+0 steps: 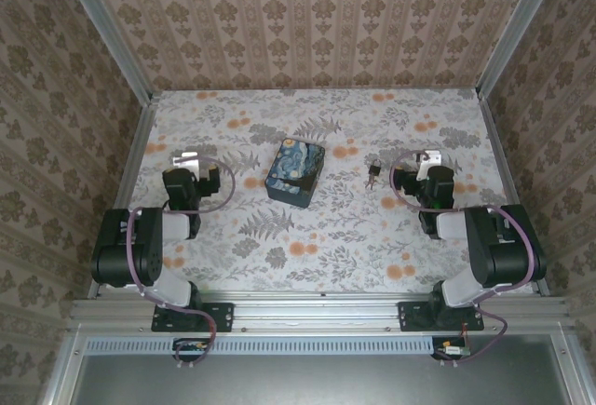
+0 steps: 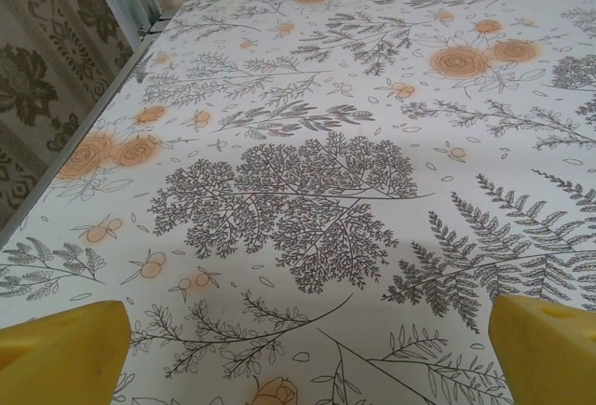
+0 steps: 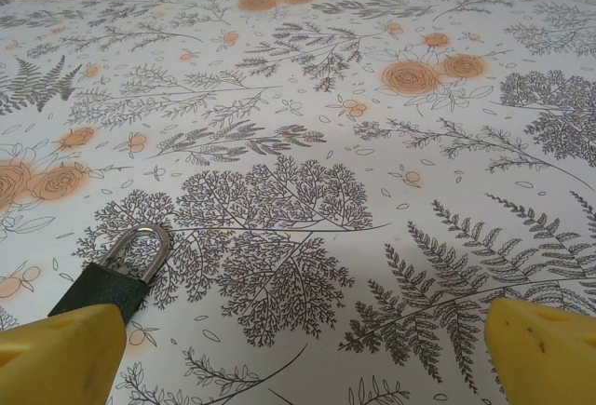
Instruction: Unlock the padlock with the key
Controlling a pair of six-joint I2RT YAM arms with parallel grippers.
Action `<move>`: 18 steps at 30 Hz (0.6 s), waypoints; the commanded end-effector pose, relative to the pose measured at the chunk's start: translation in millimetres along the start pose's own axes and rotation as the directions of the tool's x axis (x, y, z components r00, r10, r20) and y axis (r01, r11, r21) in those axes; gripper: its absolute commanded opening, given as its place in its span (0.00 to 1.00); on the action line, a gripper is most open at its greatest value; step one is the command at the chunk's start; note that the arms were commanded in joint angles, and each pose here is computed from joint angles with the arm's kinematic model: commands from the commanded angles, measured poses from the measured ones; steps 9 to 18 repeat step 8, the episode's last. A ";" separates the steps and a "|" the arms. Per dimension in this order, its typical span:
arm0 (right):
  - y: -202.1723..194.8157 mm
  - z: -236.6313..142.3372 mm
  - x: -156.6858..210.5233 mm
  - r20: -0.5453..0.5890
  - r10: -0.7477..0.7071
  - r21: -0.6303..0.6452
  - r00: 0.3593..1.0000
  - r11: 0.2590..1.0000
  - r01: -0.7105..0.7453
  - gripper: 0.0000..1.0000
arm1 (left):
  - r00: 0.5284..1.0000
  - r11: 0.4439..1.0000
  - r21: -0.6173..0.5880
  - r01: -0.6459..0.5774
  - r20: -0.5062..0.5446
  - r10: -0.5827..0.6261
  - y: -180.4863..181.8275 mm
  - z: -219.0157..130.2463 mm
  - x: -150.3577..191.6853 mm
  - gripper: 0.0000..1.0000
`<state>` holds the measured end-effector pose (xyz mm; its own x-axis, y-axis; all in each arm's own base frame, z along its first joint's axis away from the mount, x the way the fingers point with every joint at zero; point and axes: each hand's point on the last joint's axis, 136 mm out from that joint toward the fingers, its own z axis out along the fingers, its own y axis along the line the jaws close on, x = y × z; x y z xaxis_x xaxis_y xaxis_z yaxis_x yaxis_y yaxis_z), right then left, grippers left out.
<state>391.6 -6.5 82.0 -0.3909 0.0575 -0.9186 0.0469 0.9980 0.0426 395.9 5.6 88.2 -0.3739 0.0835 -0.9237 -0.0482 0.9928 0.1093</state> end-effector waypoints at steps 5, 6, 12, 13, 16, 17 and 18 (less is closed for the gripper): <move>4.7 1.6 -17.1 0.049 -0.017 -0.013 0.999 1.000 0.018 1.00 | 1.000 0.998 0.063 -0.021 0.025 0.020 -7.8 0.7 -7.4 1.00; 4.6 1.5 -17.1 0.050 -0.017 -0.014 0.999 1.000 0.018 1.00 | 0.999 0.997 0.073 -0.028 0.030 0.026 -10.3 0.3 -8.3 1.00; 4.5 1.6 -17.5 0.051 -0.017 -0.013 0.999 1.000 0.018 1.00 | 0.999 0.997 0.079 -0.024 0.028 0.022 -10.4 0.2 -7.9 1.00; 4.5 1.6 -17.5 0.051 -0.017 -0.013 0.999 1.000 0.018 1.00 | 0.999 0.997 0.079 -0.024 0.028 0.022 -10.4 0.2 -7.9 1.00; 4.5 1.6 -17.5 0.051 -0.017 -0.013 0.999 1.000 0.018 1.00 | 0.999 0.997 0.079 -0.024 0.028 0.022 -10.4 0.2 -7.9 1.00; 4.5 1.6 -17.5 0.051 -0.017 -0.013 0.999 1.000 0.018 1.00 | 0.999 0.997 0.079 -0.024 0.028 0.022 -10.4 0.2 -7.9 1.00; 4.5 1.6 -17.5 0.051 -0.017 -0.013 0.999 1.000 0.018 1.00 | 0.999 0.997 0.079 -0.024 0.028 0.022 -10.4 0.2 -7.9 1.00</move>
